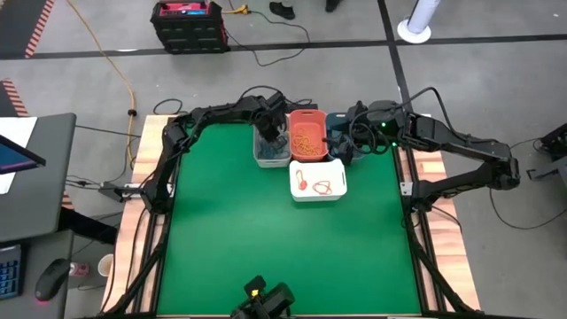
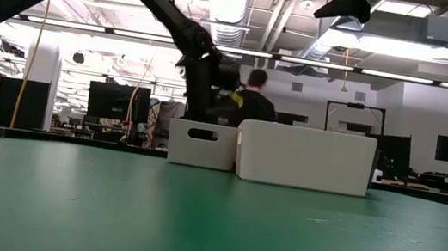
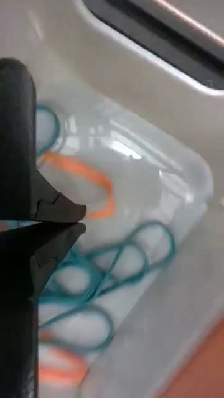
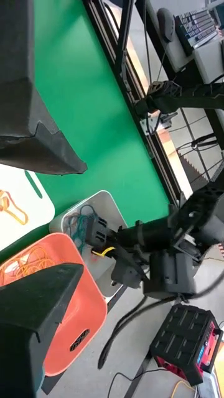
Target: Sort rubber bands into baskets
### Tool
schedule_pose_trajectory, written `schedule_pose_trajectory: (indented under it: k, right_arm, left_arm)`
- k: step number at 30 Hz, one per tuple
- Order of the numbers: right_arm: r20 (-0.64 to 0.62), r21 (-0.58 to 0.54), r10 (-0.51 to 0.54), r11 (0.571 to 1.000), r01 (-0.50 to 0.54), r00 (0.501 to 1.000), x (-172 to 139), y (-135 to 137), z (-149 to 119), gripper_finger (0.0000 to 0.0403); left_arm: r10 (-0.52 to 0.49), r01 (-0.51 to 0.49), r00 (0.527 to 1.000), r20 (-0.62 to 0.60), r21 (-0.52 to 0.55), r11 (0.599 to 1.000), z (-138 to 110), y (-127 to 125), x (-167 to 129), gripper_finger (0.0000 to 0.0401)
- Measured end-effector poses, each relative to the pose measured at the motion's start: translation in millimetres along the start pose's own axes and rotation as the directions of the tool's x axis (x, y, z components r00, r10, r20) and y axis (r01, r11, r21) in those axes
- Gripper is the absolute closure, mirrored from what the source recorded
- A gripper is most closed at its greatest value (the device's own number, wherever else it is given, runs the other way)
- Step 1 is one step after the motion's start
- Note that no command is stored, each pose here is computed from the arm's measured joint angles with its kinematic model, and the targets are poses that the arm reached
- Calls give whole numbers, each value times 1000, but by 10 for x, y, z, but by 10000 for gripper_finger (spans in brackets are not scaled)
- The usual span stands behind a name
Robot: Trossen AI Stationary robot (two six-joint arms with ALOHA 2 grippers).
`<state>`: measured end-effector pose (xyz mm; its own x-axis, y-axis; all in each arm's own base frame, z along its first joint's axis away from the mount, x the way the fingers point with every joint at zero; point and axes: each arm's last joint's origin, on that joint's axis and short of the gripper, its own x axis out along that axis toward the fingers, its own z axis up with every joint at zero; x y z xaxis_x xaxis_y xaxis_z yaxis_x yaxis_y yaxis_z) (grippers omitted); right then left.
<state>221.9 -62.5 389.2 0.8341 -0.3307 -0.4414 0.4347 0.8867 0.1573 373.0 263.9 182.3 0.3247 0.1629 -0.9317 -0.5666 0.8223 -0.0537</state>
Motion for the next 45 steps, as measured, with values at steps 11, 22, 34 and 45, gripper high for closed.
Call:
schedule_pose_trajectory:
  k: [11, 22, 34, 45]
  right_arm:
    - [0, -11, -1, 1000, 1, 1000, 0, -2, 0, 133]
    - [0, -19, -1, 1000, 1, 1000, 0, 0, 0, 133]
    - [2, -16, 11, 1000, -11, 1000, -3, 30, -4, 133]
    - [6, -5, 12, 1000, -12, 1000, -3, 30, 1, 133]
  left_arm:
    - [-28, 25, 998, 53, 71, 997, 297, -21, -610, 401]
    - [-28, 30, 999, -33, 74, 997, 257, -102, -334, 339]
    - [57, -45, 988, -144, 89, 995, 173, -50, 172, 211]
    - [63, -36, 982, -180, 150, 988, 138, -116, 223, 388]
